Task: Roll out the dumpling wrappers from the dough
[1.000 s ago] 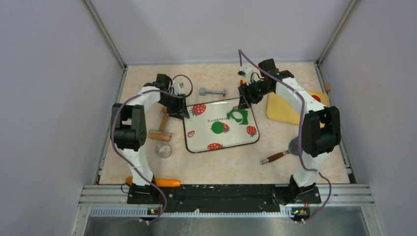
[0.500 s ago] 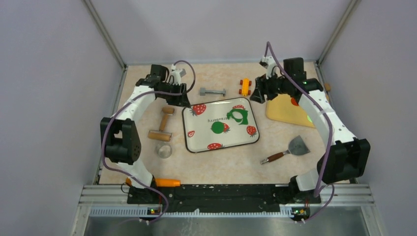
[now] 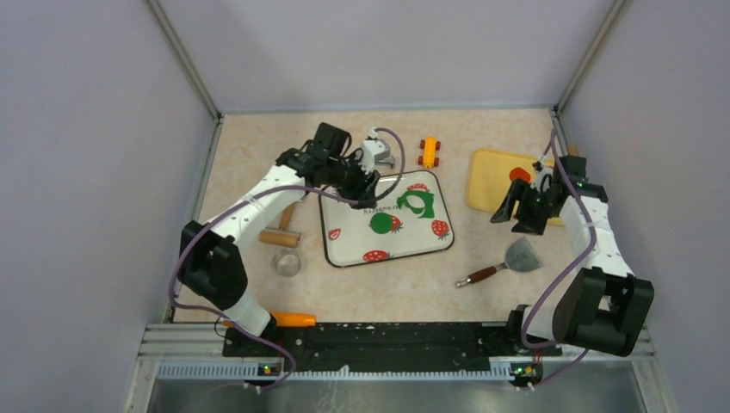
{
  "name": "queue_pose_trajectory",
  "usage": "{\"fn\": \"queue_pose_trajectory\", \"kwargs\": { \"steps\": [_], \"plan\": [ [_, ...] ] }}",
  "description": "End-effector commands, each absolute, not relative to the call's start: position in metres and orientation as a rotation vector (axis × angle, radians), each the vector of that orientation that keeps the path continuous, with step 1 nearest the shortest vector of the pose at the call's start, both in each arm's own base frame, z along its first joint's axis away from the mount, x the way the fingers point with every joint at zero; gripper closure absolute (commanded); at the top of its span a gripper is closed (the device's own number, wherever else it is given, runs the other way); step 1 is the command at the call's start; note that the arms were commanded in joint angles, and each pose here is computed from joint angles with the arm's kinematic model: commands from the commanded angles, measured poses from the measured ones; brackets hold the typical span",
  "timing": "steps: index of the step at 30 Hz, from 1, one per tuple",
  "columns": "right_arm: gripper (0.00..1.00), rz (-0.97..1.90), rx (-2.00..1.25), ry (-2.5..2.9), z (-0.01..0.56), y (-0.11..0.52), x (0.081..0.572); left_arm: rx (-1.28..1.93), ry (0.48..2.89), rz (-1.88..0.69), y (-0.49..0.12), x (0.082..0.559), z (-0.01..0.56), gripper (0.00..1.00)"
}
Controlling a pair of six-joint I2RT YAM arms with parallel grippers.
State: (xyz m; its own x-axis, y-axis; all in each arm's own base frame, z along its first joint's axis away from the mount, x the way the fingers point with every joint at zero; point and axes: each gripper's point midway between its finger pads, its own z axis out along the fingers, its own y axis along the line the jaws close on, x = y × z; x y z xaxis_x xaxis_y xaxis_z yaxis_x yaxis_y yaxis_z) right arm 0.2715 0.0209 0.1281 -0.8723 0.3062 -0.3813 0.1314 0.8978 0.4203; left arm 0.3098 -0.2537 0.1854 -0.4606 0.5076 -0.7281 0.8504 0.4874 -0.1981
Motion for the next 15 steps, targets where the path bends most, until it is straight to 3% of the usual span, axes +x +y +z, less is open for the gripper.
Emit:
{"fn": "queue_pose_trajectory", "kwargs": {
  "steps": [1, 4, 8, 15],
  "plan": [
    [0.32, 0.48, 0.699, 2.677, 0.109, 0.004, 0.242, 1.267, 2.008, -0.717, -0.29, 0.323, 0.196, 0.5],
    [0.23, 0.397, 0.865, 2.765, 0.084, -0.003, 0.217, 1.24, 2.047, -0.758, -0.301, 0.327, 0.197, 0.5],
    [0.22, 0.401, 0.955, 2.862, 0.058, 0.006, 0.188, 1.255, 2.112, -0.725, -0.294, 0.325, 0.192, 0.51],
    [0.3, 0.52, 0.945, 2.882, 0.038, 0.018, 0.19, 1.253, 2.17, -0.605, -0.272, 0.324, 0.189, 0.5]
  ]
}}
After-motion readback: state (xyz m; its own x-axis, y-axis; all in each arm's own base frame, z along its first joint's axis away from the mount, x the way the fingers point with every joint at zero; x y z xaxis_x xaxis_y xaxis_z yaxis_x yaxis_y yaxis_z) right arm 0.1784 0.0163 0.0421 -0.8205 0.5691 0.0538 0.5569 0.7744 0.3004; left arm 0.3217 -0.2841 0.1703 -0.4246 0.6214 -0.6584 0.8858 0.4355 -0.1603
